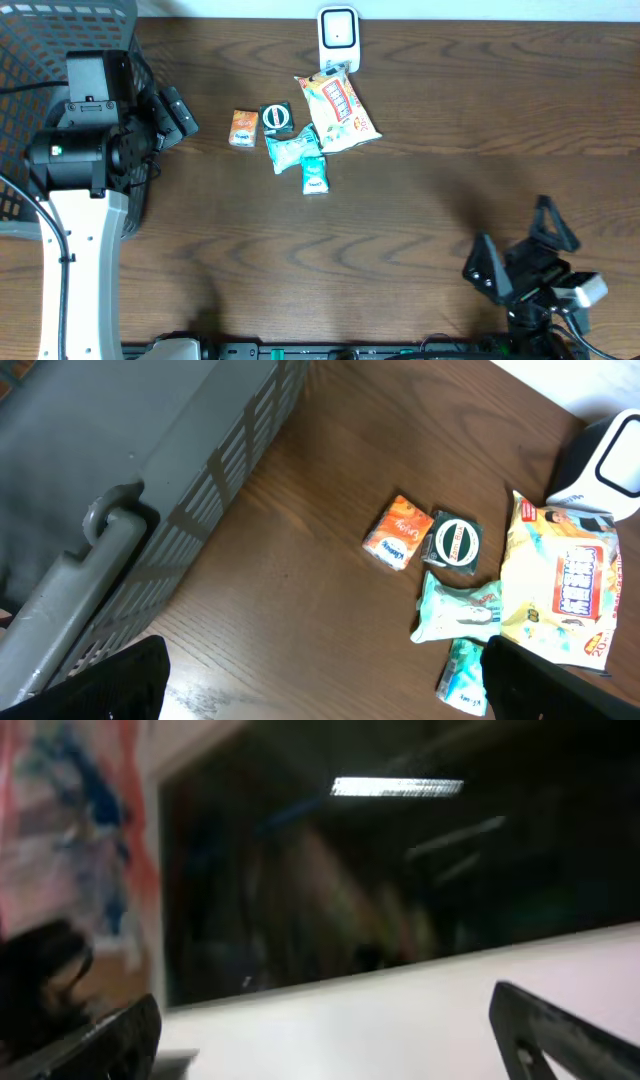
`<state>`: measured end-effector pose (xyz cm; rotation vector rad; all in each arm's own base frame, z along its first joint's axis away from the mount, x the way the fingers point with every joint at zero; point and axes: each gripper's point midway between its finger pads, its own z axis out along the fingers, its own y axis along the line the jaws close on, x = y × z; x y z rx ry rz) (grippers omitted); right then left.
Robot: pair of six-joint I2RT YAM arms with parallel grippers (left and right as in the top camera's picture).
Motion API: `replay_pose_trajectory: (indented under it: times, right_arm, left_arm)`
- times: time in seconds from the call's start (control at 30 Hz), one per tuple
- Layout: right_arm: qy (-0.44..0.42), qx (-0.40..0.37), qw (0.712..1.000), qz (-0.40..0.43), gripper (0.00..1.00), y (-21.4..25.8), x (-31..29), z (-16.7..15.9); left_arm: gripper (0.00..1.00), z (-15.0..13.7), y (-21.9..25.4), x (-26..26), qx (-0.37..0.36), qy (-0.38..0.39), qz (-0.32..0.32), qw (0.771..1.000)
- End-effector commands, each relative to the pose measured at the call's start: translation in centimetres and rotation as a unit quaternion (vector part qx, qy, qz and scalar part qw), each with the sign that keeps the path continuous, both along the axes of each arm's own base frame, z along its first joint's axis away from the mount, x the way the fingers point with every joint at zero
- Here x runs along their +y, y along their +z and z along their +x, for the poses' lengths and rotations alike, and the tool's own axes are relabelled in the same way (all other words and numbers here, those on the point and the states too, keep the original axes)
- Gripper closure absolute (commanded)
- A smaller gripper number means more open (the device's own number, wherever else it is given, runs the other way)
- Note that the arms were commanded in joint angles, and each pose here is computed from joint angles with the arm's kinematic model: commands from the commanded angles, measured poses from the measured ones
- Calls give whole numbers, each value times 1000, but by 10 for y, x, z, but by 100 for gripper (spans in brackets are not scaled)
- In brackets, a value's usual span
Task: Scan the item barcode
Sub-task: 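Raise the right arm and reach its open gripper toward the yellow snack bag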
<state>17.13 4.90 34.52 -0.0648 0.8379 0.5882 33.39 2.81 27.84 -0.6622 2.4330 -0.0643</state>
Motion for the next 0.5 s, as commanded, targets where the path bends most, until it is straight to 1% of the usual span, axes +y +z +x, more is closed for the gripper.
replay_pose_trajectory:
  times: [0.0,0.03,0.13,0.27,0.4,0.47]
  right_arm:
    - [-56,-15,998,18,1,22,-17,0]
    - [-61,-14,998,10,1,28,-17,2]
    - [-76,-13,996,-49,1,47,-6,13]
    - [-67,-14,988,-137,1,69,15,33]
    - [-36,7,976,-217,1,86,37,65]
    - [-11,33,969,-246,1,91,47,87]
  left_arm:
    - [2,-2,2,3,-3,9,-1,1000]
    - [2,-2,2,3,-3,9,-1,1000]
    - [2,-2,2,3,-2,9,-1,1000]
    - [2,-2,2,3,-2,9,-1,1000]
    - [2,-2,2,3,-2,9,-1,1000]
    - [2,-2,2,3,-3,9,-1,1000]
